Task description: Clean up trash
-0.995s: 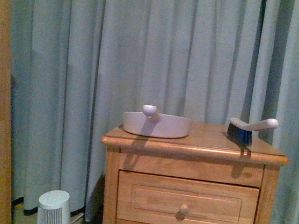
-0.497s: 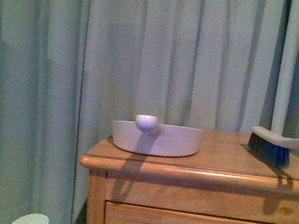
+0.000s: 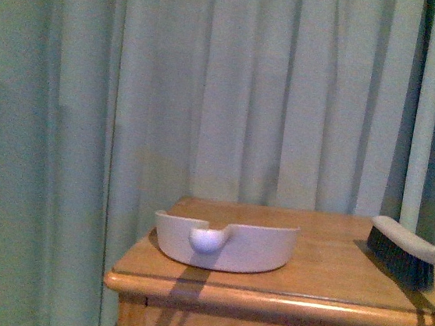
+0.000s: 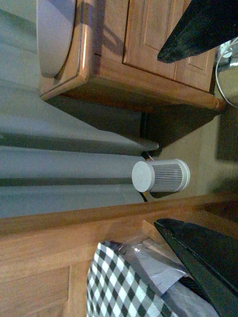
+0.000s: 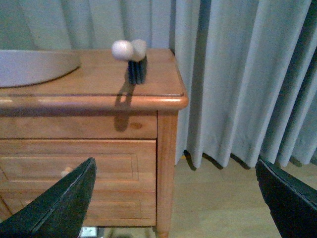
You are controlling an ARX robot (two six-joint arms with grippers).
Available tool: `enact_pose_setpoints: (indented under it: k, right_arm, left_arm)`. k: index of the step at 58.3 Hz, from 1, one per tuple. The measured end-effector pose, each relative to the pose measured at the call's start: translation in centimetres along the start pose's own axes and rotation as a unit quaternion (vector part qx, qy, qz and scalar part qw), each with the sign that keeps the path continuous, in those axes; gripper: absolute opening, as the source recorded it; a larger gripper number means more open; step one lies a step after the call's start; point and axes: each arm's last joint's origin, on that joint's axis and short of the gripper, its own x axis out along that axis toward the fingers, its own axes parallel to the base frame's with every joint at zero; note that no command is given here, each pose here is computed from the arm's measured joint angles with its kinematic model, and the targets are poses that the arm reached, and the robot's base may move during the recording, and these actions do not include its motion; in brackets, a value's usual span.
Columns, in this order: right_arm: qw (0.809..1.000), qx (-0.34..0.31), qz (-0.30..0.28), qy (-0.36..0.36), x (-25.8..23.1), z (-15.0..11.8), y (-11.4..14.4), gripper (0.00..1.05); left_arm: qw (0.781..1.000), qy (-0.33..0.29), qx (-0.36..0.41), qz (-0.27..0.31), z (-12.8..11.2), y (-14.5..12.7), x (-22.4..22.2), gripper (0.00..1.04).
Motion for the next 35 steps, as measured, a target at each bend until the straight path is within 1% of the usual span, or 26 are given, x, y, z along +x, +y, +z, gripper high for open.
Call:
enact_pose_setpoints:
  k: [18,20,22,24,28,31,35]
  right_arm:
    - [1.000,0.000,0.000,0.000,0.0,0.0,0.0,0.97]
    - [1.000,0.000,0.000,0.000,0.0,0.0,0.0,0.97]
    - [1.000,0.000,0.000,0.000,0.0,0.0,0.0,0.97]
    - [1.000,0.000,0.000,0.000,0.0,0.0,0.0,0.97]
    - [1.000,0.000,0.000,0.000,0.0,0.0,0.0,0.97]
    - [1.000,0.000,0.000,0.000,0.0,0.0,0.0,0.97]
    - [1.000,0.000,0.000,0.000,0.0,0.0,0.0,0.97]
  left_arm:
    - [1.000,0.000,0.000,0.000,0.0,0.0,0.0,0.97]
    - [1.000,0.007,-0.017,-0.017,-0.1,0.0,0.0,0.97]
    - [0.996,0.030,-0.063,-0.054,-0.2,0.1,0.3,0.97]
    - [0.992,0.051,-0.090,-0.072,0.0,0.1,0.7,0.97]
    - [0.988,0.076,-0.100,-0.095,1.4,0.2,1.8,0.97]
    - [0.987,0.095,-0.098,-0.089,3.1,0.4,3.1,0.97]
    - [0.985,0.126,-0.075,-0.088,5.8,0.5,5.5,0.97]
